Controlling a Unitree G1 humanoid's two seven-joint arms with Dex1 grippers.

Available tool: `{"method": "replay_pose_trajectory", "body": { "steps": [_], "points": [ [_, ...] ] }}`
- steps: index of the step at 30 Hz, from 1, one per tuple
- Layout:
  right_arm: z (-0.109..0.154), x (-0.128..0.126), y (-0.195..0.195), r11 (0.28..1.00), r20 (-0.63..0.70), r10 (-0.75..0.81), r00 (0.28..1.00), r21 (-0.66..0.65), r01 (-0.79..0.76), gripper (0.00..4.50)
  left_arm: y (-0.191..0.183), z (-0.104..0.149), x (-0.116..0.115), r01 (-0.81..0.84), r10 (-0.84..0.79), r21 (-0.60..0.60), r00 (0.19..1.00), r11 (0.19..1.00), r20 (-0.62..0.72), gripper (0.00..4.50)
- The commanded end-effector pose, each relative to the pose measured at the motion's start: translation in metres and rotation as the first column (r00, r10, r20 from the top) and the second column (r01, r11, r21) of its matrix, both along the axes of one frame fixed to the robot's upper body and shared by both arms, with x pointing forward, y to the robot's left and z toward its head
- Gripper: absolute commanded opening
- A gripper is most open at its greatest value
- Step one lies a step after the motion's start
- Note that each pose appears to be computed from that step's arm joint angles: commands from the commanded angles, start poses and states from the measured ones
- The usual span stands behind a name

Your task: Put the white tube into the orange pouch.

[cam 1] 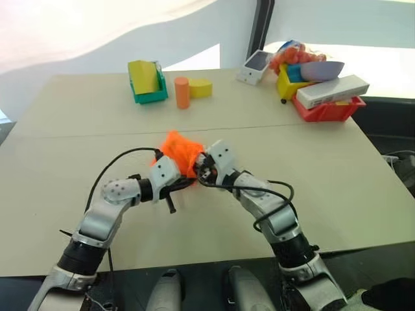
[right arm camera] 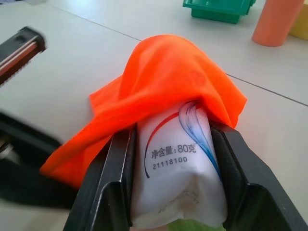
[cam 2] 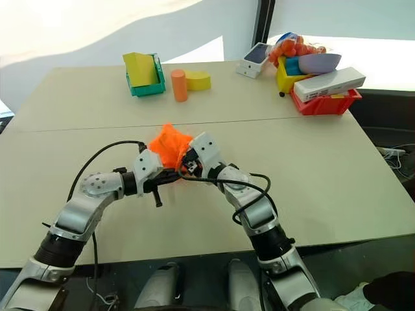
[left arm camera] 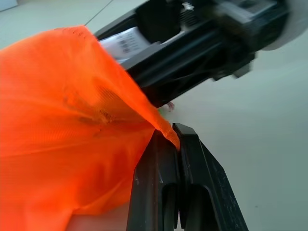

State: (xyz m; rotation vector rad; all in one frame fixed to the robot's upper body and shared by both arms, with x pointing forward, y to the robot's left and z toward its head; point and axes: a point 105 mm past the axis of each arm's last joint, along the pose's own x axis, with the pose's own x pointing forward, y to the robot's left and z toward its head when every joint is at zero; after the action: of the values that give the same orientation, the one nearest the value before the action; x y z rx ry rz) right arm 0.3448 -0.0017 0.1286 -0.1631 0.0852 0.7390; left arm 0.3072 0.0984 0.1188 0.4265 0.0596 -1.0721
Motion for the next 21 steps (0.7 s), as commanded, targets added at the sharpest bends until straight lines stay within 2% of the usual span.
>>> {"method": "replay_pose_trajectory", "body": {
  "steps": [1, 7, 9, 15, 16, 21],
  "points": [
    [0.011, 0.004, 0.017, 1.000, 0.044, 0.005, 0.999, -0.011, -0.004, 1.69, -0.007, 0.012, -0.008, 0.037, -0.036, -0.015, 0.999, 0.999, 0.037, 0.00],
    [-0.008, 0.013, 0.024, 0.987, 0.035, -0.035, 0.999, -0.153, 0.040, 1.69, -0.003, 0.010, -0.014, 0.031, -0.031, -0.002, 0.999, 1.000, 0.029, 0.00],
    [-0.005, 0.009, 0.028, 0.991, 0.039, 0.010, 0.999, -0.134, -0.005, 1.69, 0.002, 0.009, -0.015, 0.012, -0.012, 0.000, 1.000, 1.000, 0.025, 0.00],
    [0.016, -0.011, 0.034, 0.987, 0.063, 0.157, 0.986, -0.036, -0.155, 4.32, 0.024, 0.013, -0.009, -0.099, 0.099, -0.059, 0.995, 0.993, 0.002, 0.00],
    [0.020, -0.016, 0.035, 0.981, 0.063, 0.191, 0.979, -0.020, -0.191, 4.45, 0.028, 0.015, -0.007, -0.125, 0.125, -0.087, 0.992, 0.988, -0.008, 0.00],
    [0.028, -0.033, 0.022, 0.962, 0.056, 0.271, 0.961, 0.012, -0.272, 4.45, 0.047, 0.029, 0.003, -0.216, 0.209, -0.195, 0.976, 0.957, -0.055, 0.00]
  ]
}}
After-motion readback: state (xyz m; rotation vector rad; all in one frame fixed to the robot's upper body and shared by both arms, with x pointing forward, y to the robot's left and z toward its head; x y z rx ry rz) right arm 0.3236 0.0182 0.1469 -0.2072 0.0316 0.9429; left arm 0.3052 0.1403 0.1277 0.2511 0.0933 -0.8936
